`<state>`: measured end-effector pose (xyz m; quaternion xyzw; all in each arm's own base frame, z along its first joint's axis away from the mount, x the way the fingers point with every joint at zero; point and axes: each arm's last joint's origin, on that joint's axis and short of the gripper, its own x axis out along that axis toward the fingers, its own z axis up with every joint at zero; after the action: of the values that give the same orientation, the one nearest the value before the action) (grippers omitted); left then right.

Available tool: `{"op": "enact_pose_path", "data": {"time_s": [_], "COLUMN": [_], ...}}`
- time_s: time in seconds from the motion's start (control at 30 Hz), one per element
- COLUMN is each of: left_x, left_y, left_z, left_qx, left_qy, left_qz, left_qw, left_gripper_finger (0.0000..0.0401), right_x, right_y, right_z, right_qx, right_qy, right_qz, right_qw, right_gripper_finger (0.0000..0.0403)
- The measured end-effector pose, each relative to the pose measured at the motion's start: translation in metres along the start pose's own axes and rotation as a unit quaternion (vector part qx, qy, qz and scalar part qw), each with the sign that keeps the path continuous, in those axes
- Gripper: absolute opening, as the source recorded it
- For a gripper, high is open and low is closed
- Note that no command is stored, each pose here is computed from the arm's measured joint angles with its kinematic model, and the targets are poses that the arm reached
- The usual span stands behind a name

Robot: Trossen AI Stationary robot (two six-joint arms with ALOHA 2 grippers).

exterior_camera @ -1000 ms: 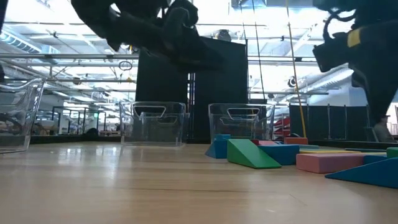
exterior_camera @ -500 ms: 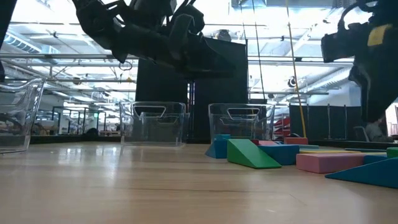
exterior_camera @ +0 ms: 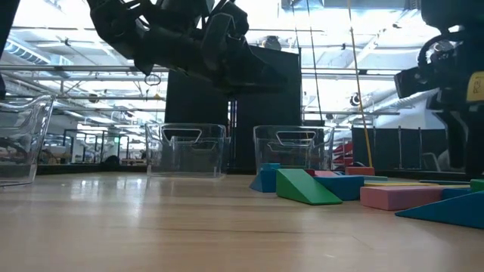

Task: Sort blocks by size
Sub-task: Put the dark blue rectangular block into the top right transparent bin

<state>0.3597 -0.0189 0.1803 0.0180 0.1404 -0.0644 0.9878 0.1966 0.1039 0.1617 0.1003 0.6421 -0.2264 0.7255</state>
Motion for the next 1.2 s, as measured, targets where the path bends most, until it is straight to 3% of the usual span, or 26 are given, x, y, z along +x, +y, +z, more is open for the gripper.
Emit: {"op": "enact_pose_path", "data": {"time_s": [0.33, 0.63, 1.2], "left_x": [0.000, 0.000, 0.000], "left_y": [-0.001, -0.001, -0.001], "left_z": [0.000, 0.000, 0.000], "left_qx": [0.000, 0.000, 0.000], "left_qy": [0.000, 0.000, 0.000], "left_qz": [-0.018, -0.019, -0.019], "left_qw": [1.000, 1.000, 1.000], "left_gripper_finger": [0.0173, 0.0173, 0.0173], "right_x": [0.004, 0.011, 0.012], "right_y": [-0.013, -0.022, -0.017], "right_z": [-0.008, -0.015, -0.013], "right_qx": [-0.009, 0.030, 0.033], "right_qy": [0.006, -0.015, -0.042], "right_qz": [-0.031, 0.020, 0.072], "right_qw": [0.999, 0.999, 0.996], "right_gripper_finger": [0.0214, 0.0216, 0.0217]}}
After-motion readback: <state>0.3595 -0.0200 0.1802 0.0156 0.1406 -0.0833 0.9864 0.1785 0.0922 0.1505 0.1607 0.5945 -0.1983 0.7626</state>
